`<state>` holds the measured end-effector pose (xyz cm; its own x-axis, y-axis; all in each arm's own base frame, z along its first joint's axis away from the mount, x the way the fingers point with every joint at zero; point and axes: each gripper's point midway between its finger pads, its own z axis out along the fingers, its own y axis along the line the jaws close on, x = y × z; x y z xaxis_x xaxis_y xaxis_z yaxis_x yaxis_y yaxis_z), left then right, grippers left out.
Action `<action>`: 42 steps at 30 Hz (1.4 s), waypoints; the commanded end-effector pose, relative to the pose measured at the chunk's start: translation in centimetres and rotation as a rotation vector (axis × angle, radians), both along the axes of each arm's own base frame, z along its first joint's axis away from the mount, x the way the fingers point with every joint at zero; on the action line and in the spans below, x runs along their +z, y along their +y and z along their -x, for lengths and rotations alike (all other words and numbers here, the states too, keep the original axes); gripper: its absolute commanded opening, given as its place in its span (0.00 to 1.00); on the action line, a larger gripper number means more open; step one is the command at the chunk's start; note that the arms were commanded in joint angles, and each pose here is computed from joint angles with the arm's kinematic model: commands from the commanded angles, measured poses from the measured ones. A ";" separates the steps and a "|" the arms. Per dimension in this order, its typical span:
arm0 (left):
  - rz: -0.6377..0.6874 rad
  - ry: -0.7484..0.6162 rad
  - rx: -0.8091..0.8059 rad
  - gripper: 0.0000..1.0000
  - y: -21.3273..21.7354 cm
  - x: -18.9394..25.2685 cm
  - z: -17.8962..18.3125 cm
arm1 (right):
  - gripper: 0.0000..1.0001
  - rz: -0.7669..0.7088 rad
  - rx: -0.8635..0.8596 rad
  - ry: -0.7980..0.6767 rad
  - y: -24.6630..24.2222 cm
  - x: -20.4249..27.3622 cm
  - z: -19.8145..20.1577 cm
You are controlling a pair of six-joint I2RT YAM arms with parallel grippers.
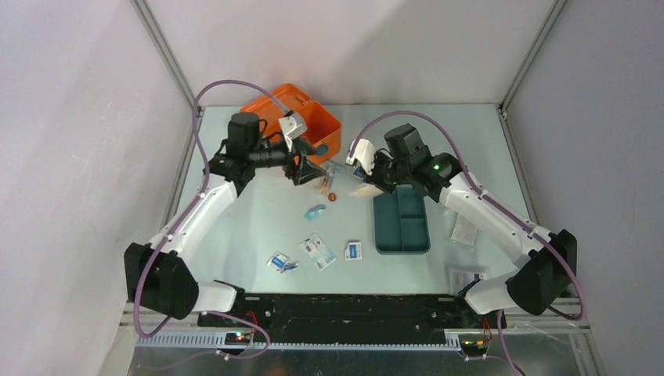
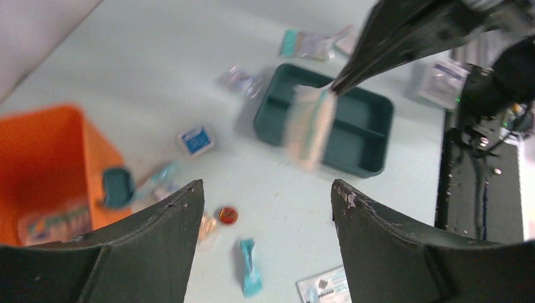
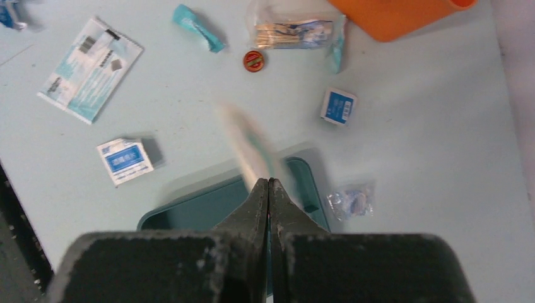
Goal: Organize the medicine kit
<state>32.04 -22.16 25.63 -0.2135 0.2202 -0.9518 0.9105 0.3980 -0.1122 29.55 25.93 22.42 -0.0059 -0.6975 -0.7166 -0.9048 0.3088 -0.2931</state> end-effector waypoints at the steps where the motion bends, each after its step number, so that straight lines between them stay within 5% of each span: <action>1: 0.052 -0.139 -0.262 0.79 -4.2 2.5 2.6 | 0.00 -0.071 0.048 0.026 0.5 2.3 1.0; 24: 0.023 -0.109 -0.424 0.71 -12.8 -3.9 3.3 | 0.00 -0.220 0.032 0.036 -0.6 6.4 -0.2; 29: 0.018 -0.112 -0.432 0.56 -14.0 -4.3 2.3 | 0.00 -0.215 0.035 0.047 -0.7 6.2 0.0; 37: 0.024 -0.096 -0.451 0.14 -14.4 -4.5 3.1 | 0.01 -0.211 -0.004 0.049 -1.5 6.0 -0.4; 42: -0.012 -0.123 -0.366 0.06 -12.6 -4.0 2.6 | 0.43 -0.272 -0.037 0.085 -2.9 7.3 0.5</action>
